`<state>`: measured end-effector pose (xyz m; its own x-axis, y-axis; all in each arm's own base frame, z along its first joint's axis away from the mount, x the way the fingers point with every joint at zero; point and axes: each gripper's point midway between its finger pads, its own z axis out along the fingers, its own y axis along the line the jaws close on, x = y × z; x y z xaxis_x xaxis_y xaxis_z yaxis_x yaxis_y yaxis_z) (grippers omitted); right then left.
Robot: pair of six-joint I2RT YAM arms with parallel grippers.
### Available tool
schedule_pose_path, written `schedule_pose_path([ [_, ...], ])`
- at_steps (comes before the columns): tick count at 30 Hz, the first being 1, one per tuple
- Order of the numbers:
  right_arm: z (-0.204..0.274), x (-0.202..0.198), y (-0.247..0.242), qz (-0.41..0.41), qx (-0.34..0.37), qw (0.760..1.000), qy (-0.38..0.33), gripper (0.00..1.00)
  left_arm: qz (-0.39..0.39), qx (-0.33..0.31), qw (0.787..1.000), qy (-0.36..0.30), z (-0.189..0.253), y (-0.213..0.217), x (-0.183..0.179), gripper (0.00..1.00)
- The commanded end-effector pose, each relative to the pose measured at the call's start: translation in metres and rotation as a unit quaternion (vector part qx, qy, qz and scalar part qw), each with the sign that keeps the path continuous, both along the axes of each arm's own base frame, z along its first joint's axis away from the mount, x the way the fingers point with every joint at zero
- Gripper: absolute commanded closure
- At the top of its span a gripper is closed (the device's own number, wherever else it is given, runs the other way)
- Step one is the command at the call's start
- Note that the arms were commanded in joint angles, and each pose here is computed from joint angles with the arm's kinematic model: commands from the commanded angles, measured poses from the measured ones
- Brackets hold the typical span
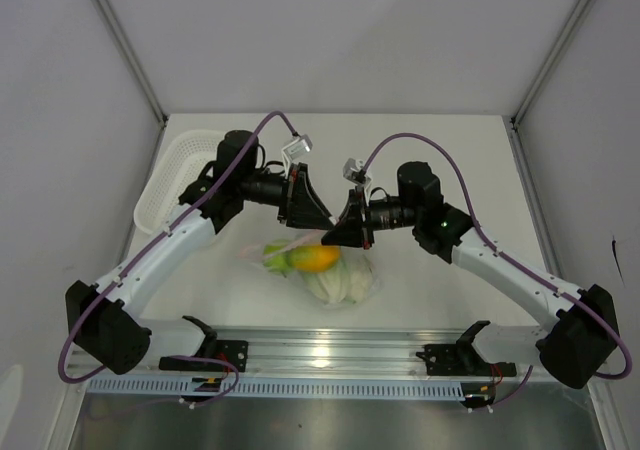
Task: Place the food in the zip-top bag and seal the zipper
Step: Zip the zipper food storage bag at the center of the board.
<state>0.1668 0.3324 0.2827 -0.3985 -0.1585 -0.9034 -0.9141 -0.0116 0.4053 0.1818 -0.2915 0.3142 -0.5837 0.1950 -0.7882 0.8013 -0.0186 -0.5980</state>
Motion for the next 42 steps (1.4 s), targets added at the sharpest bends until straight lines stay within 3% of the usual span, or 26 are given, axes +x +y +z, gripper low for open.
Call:
schedule_pose_path([
  [1,0.023,0.002,0.006,0.006,0.021,0.999,-0.034,1.0,0.01,-0.003,1.0,-0.028,0.013,0.001,0.004,0.61],
  [10,0.024,0.003,0.01,0.003,0.018,0.999,-0.038,1.0,0.01,-0.006,1.0,-0.026,0.017,0.0,0.004,0.65],
  [16,0.021,0.008,0.012,-0.018,0.013,0.999,-0.032,1.0,0.005,-0.003,1.0,-0.019,0.014,0.0,0.003,1.0],
  [28,0.038,0.023,0.002,-0.125,0.086,0.988,0.013,1.0,0.0,0.006,1.0,-0.018,0.011,0.003,-0.001,0.99],
  [42,0.075,0.02,-0.011,-0.128,0.179,0.974,0.053,1.0,0.01,0.028,0.999,-0.015,-0.002,0.005,0.001,1.0],
])
